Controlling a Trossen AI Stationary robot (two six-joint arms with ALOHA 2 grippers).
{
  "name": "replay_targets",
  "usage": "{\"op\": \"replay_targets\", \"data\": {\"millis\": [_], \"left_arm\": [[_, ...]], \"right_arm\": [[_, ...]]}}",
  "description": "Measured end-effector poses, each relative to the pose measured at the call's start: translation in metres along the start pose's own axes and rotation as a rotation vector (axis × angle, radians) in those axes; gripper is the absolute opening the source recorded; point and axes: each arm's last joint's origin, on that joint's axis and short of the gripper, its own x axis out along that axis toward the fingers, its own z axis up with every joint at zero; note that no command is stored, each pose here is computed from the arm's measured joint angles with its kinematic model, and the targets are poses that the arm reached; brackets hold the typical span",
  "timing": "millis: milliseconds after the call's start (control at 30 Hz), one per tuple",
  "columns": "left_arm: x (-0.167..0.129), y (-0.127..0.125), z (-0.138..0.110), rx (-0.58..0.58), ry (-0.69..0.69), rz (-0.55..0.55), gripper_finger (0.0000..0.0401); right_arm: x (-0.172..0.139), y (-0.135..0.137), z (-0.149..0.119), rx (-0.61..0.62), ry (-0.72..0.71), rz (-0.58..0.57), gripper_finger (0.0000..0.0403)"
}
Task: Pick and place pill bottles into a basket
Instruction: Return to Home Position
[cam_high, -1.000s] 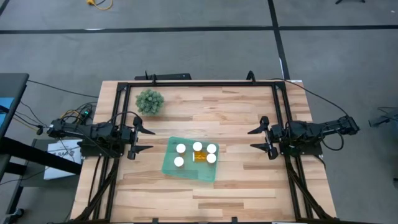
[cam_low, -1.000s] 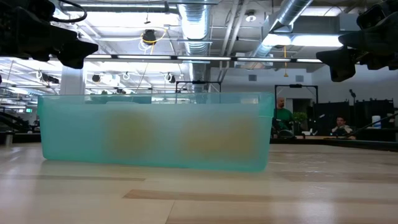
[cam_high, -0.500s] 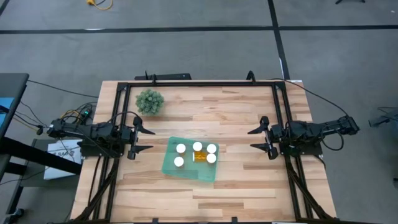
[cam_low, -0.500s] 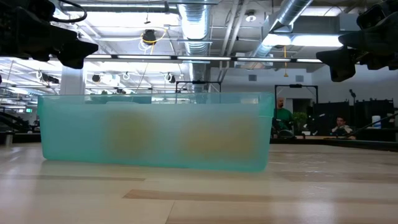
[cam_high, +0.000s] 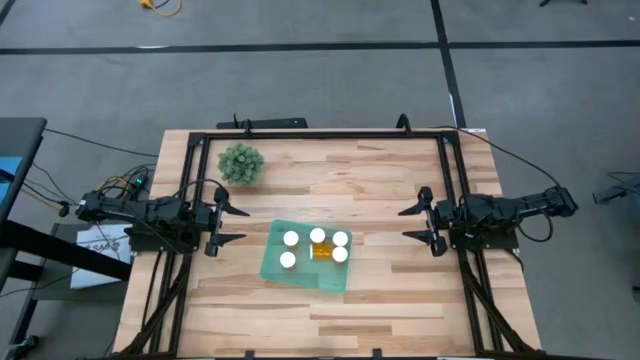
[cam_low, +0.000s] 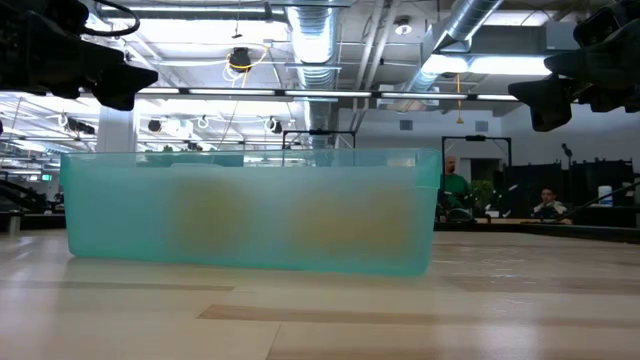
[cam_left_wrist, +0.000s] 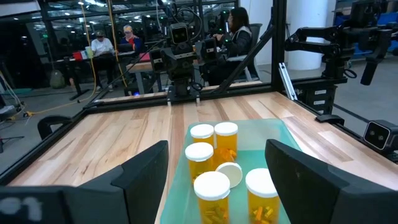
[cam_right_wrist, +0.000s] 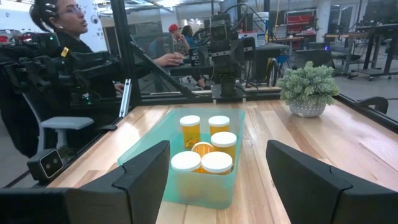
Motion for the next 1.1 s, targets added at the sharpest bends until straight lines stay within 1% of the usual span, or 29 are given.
{"op": "replay_targets", "data": {"millis": [1100], "left_arm": [[0.0000, 0.0000, -0.0001, 0.002, 0.000, 0.000, 0.0259]], "right_arm": [[0.0000, 0.0000, 0.0000, 0.000, 0.000, 0.000, 0.0260]]}}
